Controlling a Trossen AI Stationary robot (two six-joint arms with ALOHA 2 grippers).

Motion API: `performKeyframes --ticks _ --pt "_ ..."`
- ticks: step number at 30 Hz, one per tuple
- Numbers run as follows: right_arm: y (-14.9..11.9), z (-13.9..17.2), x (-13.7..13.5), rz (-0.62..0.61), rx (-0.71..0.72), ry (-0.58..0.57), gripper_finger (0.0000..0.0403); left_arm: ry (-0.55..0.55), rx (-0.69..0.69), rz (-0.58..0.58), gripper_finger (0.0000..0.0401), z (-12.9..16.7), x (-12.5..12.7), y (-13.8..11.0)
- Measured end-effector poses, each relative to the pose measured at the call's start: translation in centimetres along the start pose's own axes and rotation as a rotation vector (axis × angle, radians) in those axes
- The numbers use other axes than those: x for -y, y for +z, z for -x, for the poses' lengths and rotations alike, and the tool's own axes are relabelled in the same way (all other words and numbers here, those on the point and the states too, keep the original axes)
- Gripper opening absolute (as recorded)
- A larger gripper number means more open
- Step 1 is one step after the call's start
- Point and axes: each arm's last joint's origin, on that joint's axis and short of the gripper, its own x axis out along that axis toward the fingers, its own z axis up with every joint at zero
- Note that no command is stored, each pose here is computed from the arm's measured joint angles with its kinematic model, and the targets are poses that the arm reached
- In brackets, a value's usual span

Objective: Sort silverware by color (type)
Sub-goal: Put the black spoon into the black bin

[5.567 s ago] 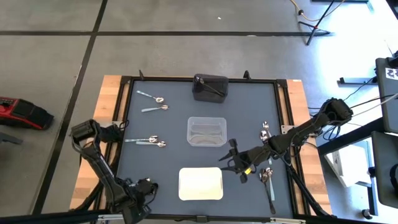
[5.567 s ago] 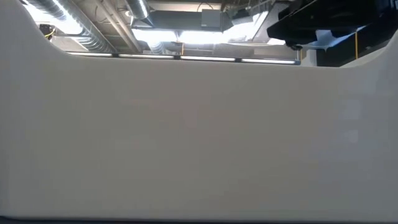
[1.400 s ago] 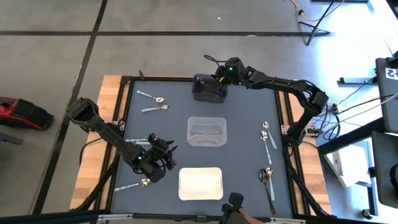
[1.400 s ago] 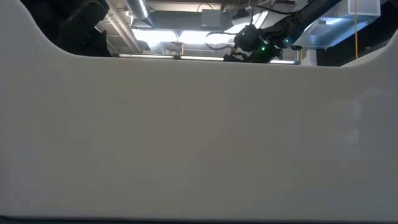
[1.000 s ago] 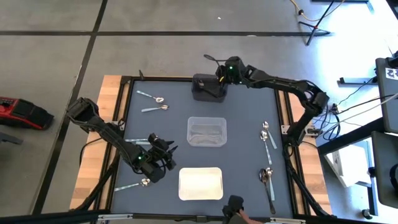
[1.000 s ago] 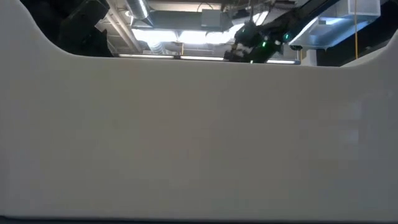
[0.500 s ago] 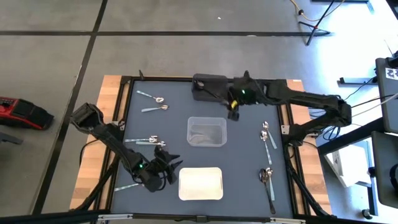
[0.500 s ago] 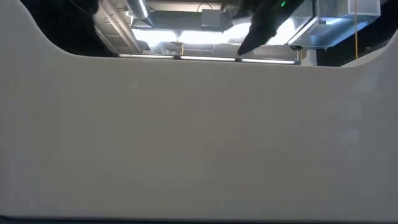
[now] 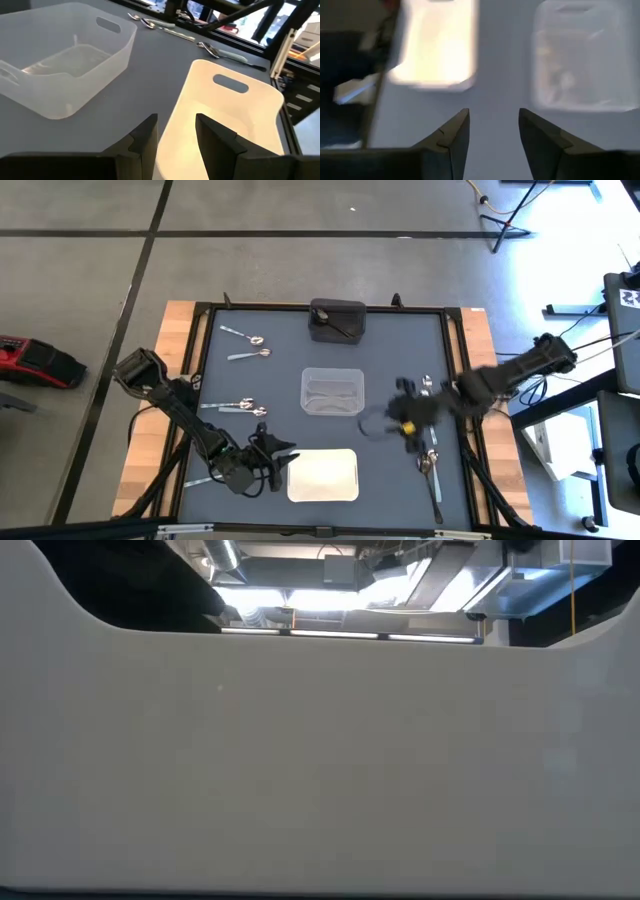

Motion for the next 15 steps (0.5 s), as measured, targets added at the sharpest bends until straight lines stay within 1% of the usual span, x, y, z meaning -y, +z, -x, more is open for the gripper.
performKeyframes --ticks 2,4,8,13,15 --pt "-1.4 -0.4 -2.0 -0.017 -0.031 0.045 0.0159 -0.005 -0.005 0.0 0.0126 0.0 0.0 0.0" --pt "-3.0 -1.0 -3.4 -0.068 -0.075 0.045 0.0159 -0.005 -0.005 -0.001 0.0126 0.0 0.0 0.0" --pt "-6.9 -2.9 -5.1 -0.236 -0.188 0.016 0.0159 0.003 -0.005 0.0 0.0126 -0.2 -0.1 0.1" --pt "-11.8 -5.0 -7.1 -0.454 -0.355 0.057 0.0159 -0.006 -0.027 0.003 0.0126 -0.6 -0.3 0.2" --pt "-13.4 -5.7 -7.7 -0.516 -0.401 0.072 0.0159 -0.006 -0.033 0.006 0.0126 -0.8 -0.4 0.3"
